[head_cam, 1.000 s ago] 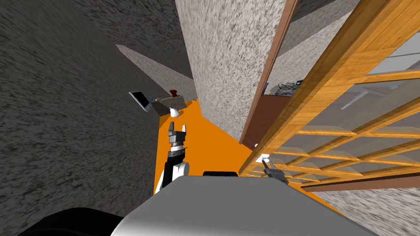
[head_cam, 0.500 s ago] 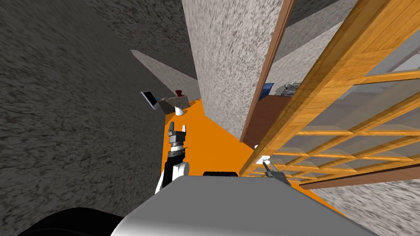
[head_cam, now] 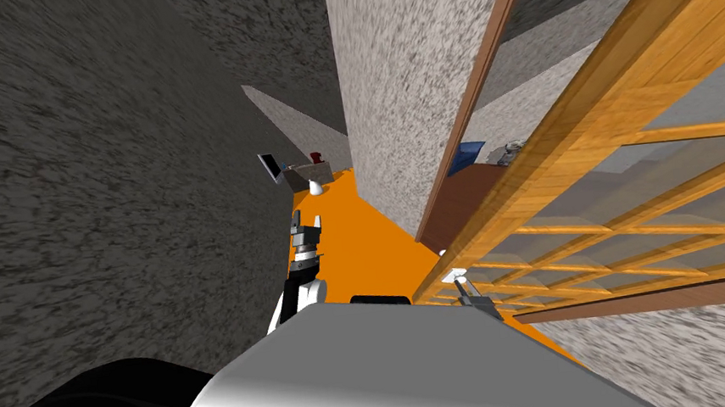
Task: Pull the door open
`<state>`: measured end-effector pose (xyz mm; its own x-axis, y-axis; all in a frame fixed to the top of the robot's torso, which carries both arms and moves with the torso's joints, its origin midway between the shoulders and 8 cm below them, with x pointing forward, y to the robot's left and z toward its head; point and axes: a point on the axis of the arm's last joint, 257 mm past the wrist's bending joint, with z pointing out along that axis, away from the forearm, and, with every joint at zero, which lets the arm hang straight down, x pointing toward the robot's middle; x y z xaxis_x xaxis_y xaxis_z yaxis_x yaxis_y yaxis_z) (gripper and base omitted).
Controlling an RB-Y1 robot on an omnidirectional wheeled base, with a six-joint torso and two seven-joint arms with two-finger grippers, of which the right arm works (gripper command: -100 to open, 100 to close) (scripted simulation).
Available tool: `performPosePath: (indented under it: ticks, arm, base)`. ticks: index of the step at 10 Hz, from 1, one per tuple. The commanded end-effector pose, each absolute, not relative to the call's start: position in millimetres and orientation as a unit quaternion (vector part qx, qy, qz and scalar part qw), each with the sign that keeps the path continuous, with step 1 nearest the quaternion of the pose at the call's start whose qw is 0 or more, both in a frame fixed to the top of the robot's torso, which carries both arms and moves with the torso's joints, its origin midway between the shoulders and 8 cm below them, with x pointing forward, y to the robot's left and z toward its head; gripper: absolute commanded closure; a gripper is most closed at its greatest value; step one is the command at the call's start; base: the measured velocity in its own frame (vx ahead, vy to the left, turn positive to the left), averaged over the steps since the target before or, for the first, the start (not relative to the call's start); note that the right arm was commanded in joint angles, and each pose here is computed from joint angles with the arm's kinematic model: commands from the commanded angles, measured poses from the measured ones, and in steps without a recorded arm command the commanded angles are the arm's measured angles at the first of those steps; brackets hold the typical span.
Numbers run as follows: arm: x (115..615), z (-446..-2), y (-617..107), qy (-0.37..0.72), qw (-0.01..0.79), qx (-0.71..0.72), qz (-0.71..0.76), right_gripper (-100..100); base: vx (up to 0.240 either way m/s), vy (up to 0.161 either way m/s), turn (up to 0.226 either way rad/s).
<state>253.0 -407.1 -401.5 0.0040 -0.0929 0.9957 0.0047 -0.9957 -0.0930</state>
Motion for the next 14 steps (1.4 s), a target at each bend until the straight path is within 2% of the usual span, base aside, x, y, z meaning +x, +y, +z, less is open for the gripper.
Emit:
performPosePath:
  ticks: [1, 4, 5, 8, 14]
  arm:
    - [251.3, -401.1, -406.0, 0.028, 0.039, -0.707, -0.705, 100]
    - [249.9, -400.3, -406.1, 0.022, 0.045, -0.707, -0.705, 100]
    - [243.8, -400.4, -408.0, 0.027, 0.041, -0.707, -0.706, -100]
    - [239.5, -400.6, -410.4, 0.030, 0.037, -0.707, -0.706, -100]
    - [259.0, -400.2, -413.4, 0.039, 0.028, -0.703, -0.709, -100]
  base:
    - [-0.188, -0.041, 0.145]
    - [-0.205, -0.057, 0.119]
    - [-0.208, 0.030, -0.148]
    - [-0.162, 0.063, -0.099]
    - [0.186, -0.009, 0.047]
